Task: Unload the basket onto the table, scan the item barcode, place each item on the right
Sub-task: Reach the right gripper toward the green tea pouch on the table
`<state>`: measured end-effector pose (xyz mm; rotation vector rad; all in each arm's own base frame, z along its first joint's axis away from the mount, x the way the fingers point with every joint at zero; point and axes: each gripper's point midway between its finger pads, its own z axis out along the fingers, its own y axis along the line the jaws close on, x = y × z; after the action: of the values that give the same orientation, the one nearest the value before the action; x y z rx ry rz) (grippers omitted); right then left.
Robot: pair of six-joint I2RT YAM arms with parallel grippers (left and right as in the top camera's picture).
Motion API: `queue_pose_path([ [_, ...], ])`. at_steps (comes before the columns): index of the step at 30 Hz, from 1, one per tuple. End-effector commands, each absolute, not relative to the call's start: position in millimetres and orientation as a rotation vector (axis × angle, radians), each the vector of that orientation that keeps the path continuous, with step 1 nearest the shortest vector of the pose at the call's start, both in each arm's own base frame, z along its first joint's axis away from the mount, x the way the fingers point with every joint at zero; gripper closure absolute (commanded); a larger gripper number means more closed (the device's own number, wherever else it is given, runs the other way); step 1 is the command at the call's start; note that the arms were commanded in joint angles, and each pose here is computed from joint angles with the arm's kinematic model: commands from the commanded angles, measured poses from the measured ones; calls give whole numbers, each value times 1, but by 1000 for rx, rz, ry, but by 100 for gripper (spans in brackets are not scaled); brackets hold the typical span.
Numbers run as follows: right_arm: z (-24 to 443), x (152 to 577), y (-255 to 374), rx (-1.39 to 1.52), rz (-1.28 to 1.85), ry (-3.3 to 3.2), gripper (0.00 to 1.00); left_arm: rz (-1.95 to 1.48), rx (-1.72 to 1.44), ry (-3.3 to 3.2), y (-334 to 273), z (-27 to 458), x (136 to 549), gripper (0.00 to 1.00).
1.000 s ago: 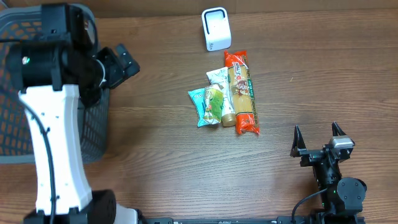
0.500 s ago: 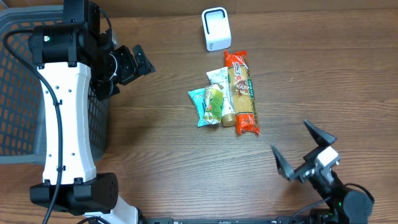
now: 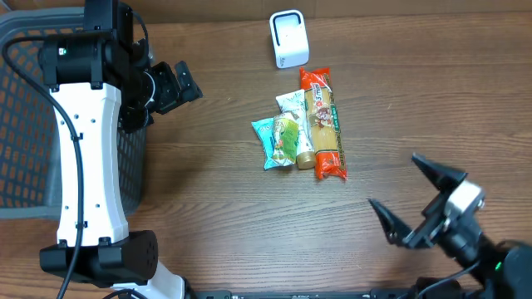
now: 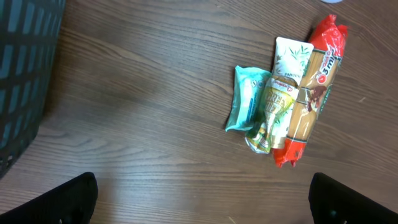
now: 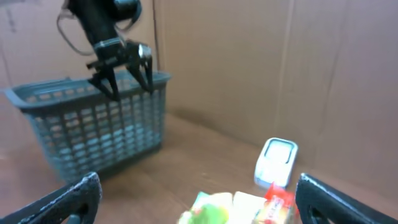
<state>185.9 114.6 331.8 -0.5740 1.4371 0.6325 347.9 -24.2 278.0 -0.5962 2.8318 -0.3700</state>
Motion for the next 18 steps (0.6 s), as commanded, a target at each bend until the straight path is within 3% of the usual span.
queue_pose_path([
  [1,349,197,123,-631,749,1544,0,-357,-562,2837,-25,278,347,0],
  [8,361,185,154,-813,1397,1598,0,-357,-559,2838,-26,278,347,0],
  [18,301,276,161,-322,1439,1986,0,-357,-559,2838,-26,278,347,0],
])
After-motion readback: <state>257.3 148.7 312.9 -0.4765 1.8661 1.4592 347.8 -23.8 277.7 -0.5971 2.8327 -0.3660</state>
